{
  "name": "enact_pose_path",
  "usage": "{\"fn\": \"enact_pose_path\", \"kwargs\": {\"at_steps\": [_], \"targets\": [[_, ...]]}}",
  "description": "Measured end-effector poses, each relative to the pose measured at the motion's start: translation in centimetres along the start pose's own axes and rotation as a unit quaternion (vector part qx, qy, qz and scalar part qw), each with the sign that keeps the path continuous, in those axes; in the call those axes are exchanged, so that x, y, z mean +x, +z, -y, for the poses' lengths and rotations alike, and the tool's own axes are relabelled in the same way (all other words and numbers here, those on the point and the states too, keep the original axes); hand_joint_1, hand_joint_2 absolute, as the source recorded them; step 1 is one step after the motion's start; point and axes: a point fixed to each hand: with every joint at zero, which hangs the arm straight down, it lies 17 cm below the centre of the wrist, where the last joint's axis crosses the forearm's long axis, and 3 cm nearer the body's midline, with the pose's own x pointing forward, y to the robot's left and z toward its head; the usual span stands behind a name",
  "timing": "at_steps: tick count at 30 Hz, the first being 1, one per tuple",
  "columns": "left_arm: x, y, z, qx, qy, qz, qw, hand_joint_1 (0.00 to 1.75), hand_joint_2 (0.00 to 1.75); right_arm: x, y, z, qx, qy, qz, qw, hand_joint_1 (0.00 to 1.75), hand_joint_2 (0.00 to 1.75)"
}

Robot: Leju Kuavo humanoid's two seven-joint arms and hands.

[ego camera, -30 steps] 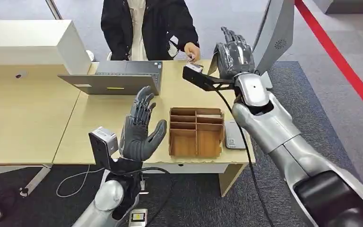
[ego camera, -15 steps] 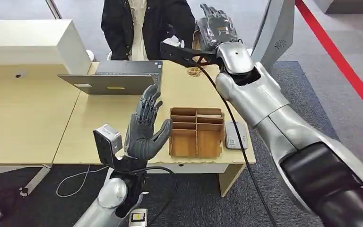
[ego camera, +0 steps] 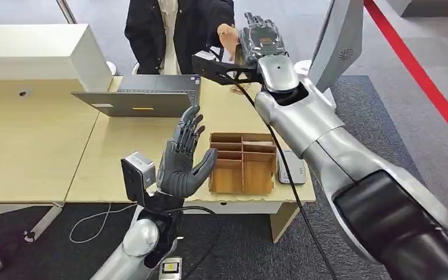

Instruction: Pass the card to the sensor for recognition and then transmit it.

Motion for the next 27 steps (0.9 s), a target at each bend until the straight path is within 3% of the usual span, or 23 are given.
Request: {"fn": "enact_pose_path", "kwargs": {"at_steps": [27], "targets": [[-0.7, 0.3, 0.5, -0.012, -0.01, -0.005, 1.0, 0.0, 1.75, -1.2, 0.4, -2.5, 0.021, 0.024, -0.016, 0.999, 1.75, 1.75]]}}
